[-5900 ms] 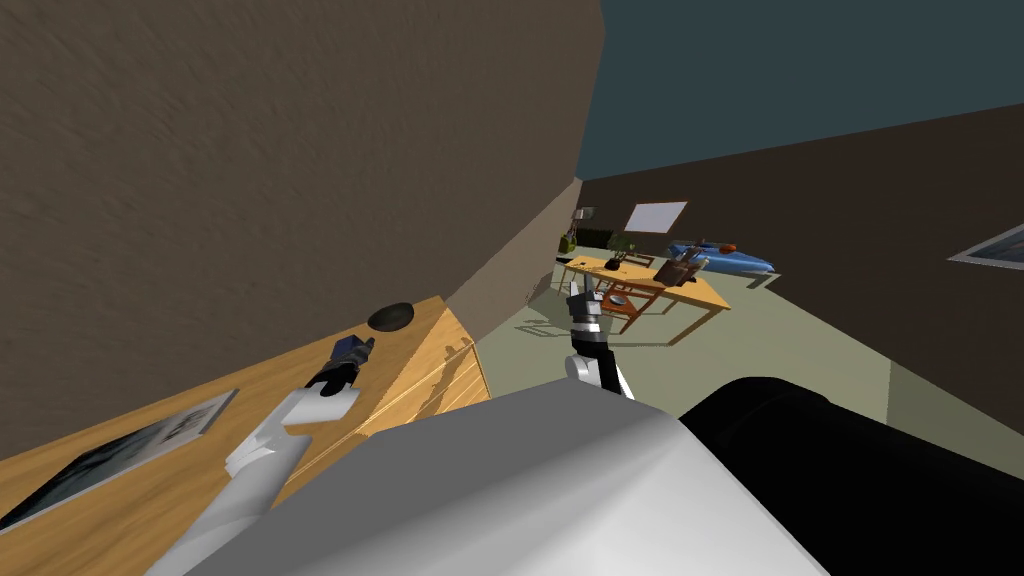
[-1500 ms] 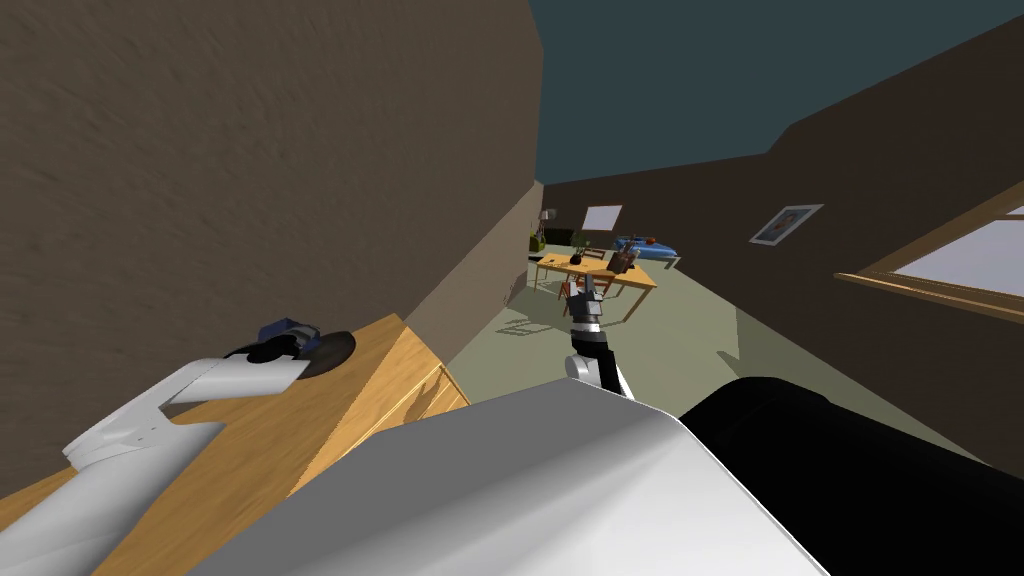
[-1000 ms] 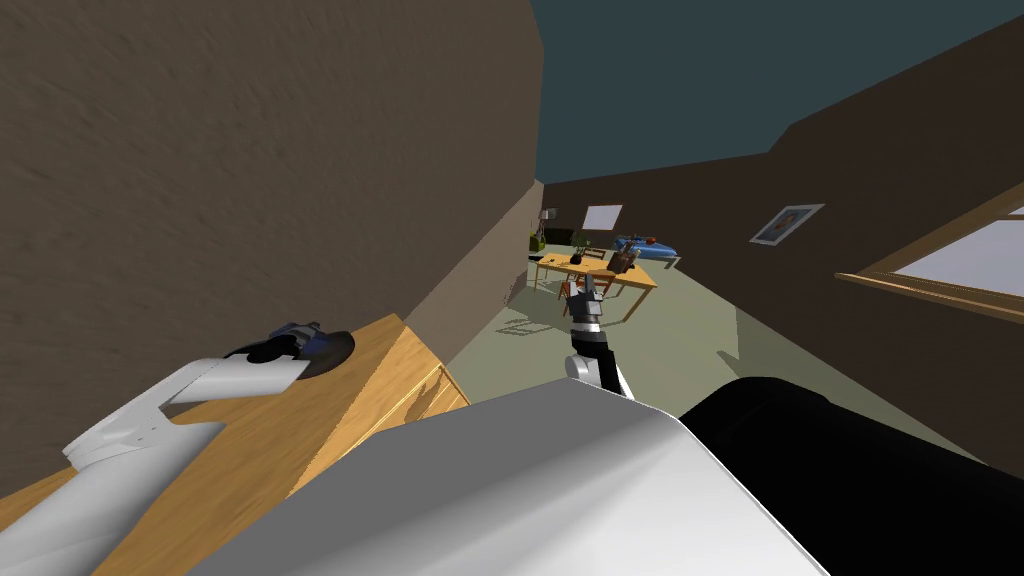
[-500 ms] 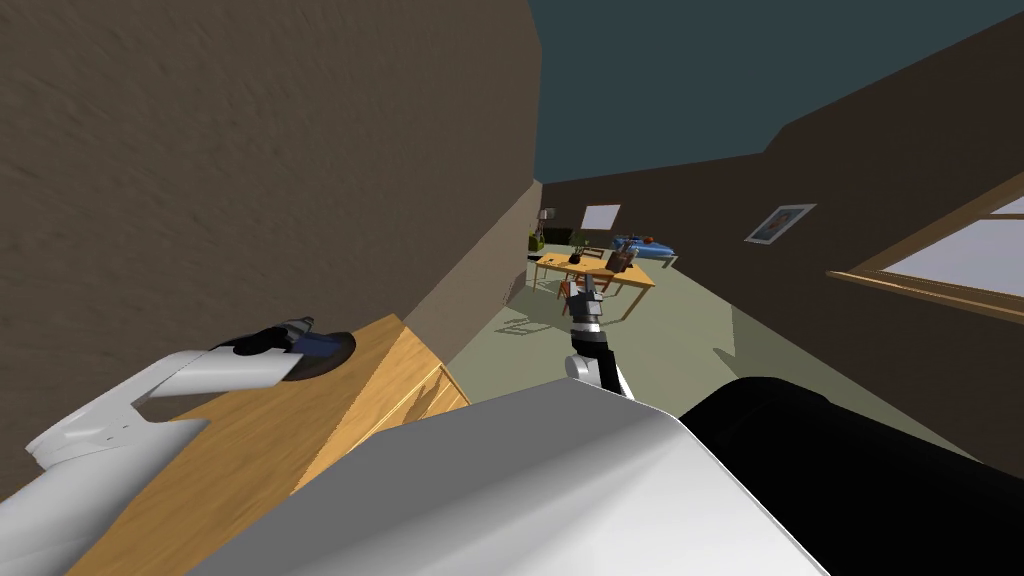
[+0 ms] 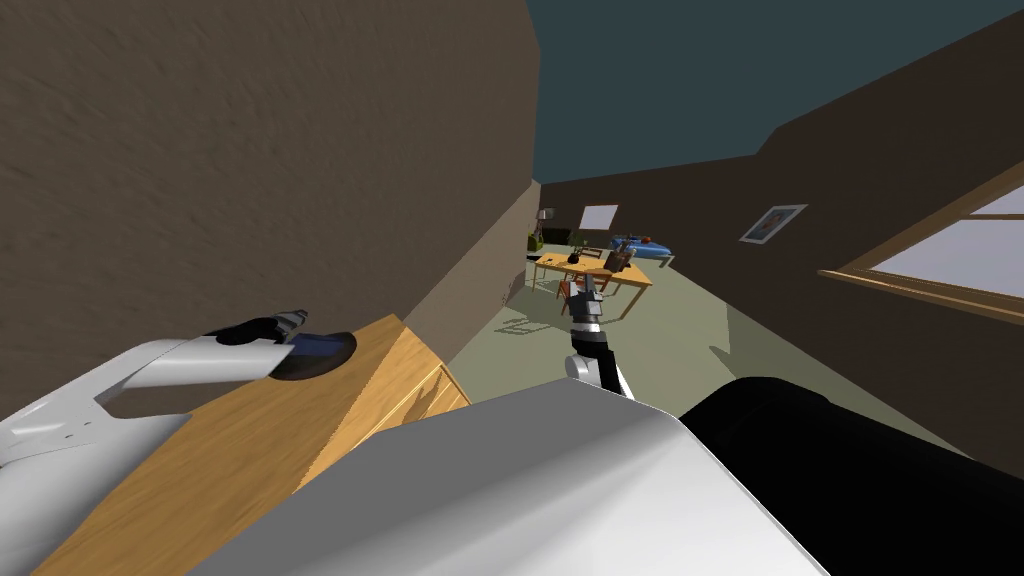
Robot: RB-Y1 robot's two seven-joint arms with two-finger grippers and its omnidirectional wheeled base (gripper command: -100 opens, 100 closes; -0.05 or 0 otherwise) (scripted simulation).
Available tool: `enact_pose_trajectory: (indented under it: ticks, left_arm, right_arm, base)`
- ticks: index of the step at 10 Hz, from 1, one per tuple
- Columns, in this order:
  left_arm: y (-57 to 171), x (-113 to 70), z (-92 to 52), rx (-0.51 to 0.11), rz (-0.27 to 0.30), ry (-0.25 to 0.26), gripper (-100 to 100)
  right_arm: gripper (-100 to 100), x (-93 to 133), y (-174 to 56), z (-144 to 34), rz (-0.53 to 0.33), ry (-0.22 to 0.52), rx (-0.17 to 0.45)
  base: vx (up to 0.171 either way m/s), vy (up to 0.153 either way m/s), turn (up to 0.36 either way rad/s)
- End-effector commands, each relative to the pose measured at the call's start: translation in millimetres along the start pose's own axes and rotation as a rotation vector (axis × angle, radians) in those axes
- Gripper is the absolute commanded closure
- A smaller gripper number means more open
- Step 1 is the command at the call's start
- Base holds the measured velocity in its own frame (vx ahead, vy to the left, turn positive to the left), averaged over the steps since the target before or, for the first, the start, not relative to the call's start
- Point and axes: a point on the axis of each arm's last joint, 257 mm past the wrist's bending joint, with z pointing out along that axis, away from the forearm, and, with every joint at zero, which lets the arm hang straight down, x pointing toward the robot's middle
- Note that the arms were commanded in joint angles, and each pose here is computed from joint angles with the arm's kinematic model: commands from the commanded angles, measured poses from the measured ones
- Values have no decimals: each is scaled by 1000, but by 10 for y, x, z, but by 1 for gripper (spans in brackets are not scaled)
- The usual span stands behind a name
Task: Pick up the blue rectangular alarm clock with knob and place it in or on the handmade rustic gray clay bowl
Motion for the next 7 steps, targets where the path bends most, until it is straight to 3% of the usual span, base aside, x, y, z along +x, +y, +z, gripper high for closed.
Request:
enact_pose_trajectory:
  ticks: [1,2,7]
  left_arm:
    - [0,0,0,0,0,0,-100]
    - [1,-3,-2,-2,1,1,0]
    - [1,-2,-2,-2,0,1,0]
  right_arm:
    - [0,0,0,0,0,0,0]
    - [0,0,0,0,0,0,0]
    - [0,0,0,0,0,0,0]
  base:
    - [-3,6,-5]
    - [0,0,0]
    - [0,0,0]
